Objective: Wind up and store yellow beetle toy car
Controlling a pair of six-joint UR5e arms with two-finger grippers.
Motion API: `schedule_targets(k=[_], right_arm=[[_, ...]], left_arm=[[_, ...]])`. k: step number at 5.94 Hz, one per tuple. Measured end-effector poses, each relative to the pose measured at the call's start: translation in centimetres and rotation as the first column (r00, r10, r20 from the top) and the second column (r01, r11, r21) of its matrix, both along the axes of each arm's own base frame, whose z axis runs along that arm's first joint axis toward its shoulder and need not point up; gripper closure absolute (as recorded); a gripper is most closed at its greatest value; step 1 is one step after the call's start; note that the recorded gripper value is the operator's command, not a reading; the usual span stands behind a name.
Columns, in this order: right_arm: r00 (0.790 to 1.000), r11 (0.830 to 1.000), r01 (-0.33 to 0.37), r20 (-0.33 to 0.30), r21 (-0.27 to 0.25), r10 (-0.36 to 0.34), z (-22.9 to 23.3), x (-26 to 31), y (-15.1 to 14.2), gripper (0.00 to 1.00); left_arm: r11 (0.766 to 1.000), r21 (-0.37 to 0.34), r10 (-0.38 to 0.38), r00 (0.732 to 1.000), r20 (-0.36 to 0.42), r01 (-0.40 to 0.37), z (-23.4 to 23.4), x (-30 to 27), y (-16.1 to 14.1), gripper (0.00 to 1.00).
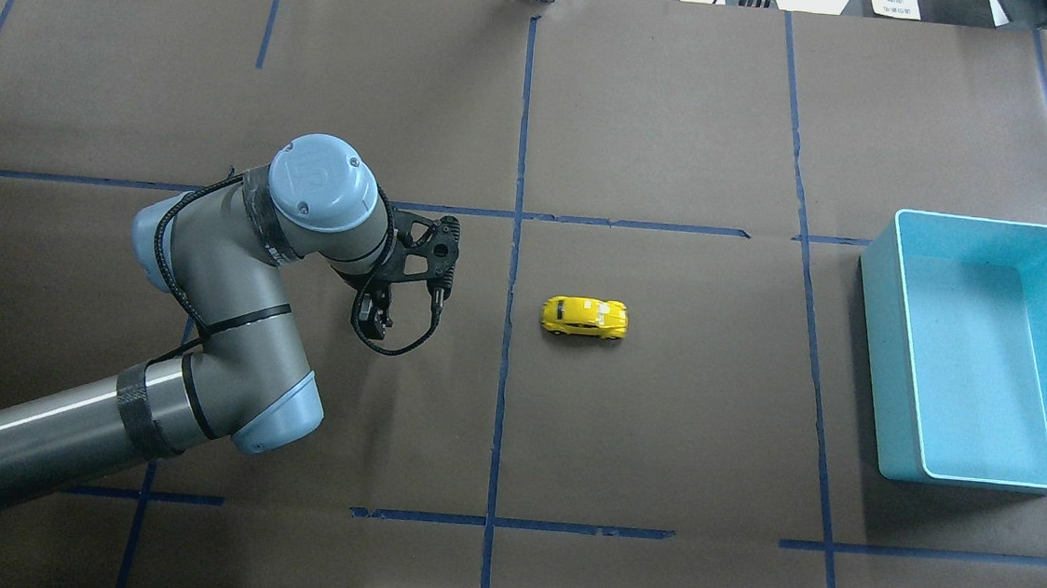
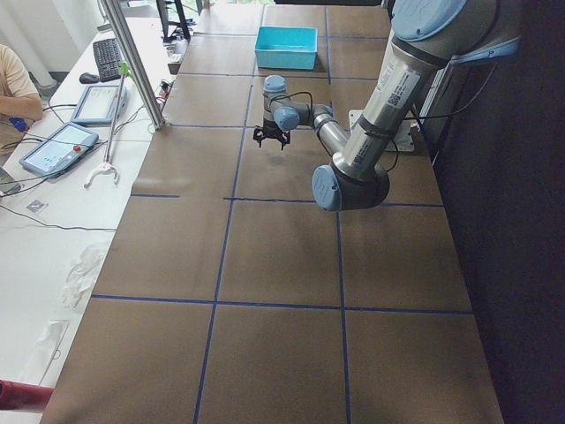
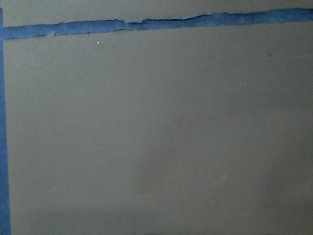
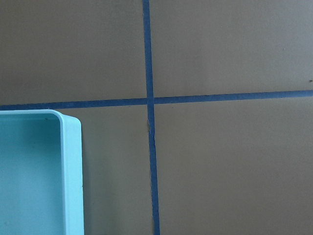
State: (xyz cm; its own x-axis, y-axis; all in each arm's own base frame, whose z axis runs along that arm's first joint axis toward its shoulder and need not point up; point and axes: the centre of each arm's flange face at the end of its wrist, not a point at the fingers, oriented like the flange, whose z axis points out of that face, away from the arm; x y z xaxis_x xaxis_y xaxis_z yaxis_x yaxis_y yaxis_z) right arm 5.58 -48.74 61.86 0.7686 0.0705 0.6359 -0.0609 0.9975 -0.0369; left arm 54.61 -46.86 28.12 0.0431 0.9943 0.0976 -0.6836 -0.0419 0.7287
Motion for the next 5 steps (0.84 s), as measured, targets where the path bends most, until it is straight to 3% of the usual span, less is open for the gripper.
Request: schedule_targets(k=[2, 3, 5], right_arm=[[0.999, 0.998, -0.043, 0.019, -0.055, 0.044, -1.8, 2.0, 0.7, 0.00], [0.999, 0.998, -0.036, 0.019, -0.058, 0.037, -4.4, 1.6, -0.1, 0.00], [0.999, 0.999, 0.034, 0.002, -0.042, -0.034, -10.6, -2.2, -4.9, 0.00]], left_arm=[[1.000, 0.001, 0.000, 1.000, 0.000, 0.000, 0.1, -0.1, 0.0, 0.00], [1.000, 0.001, 0.000, 1.000, 0.000, 0.000, 0.1, -0.1, 0.1, 0.00], [1.000, -0.006, -0.029, 1.000, 0.007, 0.029, 0.9, -1.9, -1.3, 0.00]])
